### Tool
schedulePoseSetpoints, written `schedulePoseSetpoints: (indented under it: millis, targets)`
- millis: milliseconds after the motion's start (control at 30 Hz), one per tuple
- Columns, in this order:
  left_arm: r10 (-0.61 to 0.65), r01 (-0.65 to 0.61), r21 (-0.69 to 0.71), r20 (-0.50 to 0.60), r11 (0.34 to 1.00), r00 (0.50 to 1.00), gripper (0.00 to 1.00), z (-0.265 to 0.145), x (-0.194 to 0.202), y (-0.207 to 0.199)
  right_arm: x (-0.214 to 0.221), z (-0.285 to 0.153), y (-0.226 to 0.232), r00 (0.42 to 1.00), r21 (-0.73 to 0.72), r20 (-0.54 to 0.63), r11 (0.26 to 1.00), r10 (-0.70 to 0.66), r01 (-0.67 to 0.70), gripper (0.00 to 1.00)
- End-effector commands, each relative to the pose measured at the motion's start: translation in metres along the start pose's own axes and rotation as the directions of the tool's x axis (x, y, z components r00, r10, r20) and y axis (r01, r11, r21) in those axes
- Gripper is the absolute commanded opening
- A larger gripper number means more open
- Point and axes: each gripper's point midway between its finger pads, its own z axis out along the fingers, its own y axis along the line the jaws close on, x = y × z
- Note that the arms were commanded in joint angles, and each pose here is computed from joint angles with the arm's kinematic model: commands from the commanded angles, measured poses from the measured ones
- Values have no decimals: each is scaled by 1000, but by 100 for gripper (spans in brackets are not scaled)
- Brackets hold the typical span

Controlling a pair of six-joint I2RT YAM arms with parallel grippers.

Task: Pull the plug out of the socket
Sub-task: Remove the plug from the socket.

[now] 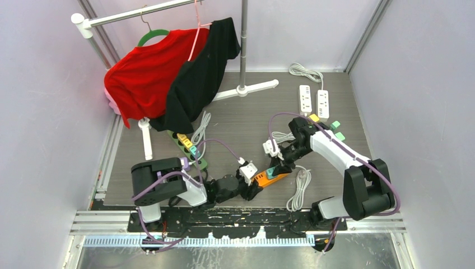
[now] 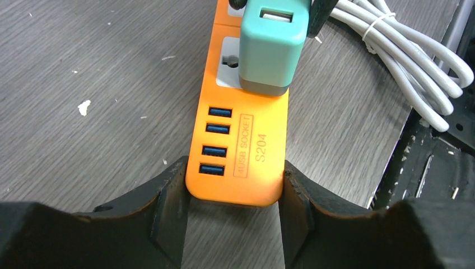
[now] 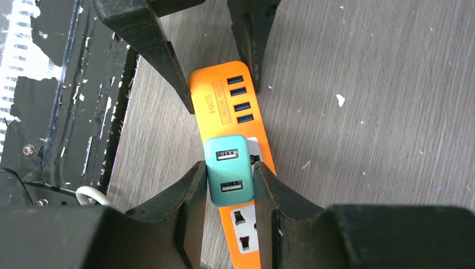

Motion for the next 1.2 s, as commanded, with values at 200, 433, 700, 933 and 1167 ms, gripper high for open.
schedulePoseSetpoints:
  millis: [200, 433, 700, 933, 1167]
  targets:
    - [17, -71, -187, -273, 980, 962, 0, -30, 77, 53, -32, -26, 33, 974, -74, 164, 983, -154, 168, 1]
    - [16, -70, -169, -305, 983, 952, 0, -29, 75, 47, -58, -11, 23, 971, -80, 202, 986, -126, 144, 1]
    - [16, -54, -142, -257, 988, 966, 0, -27, 67, 42, -17, -17, -8, 1000, 77, 11, 997, -25, 24, 1]
    - [48, -59, -75, -149, 995, 988, 55, -24, 30, 28, 0, -3, 25, 994, -136, 15, 984, -111, 112, 1]
    - [159, -158, 31, -24, 987, 987, 71, -28, -5, 10, 2, 0, 25, 992, -119, 18, 985, -127, 128, 12]
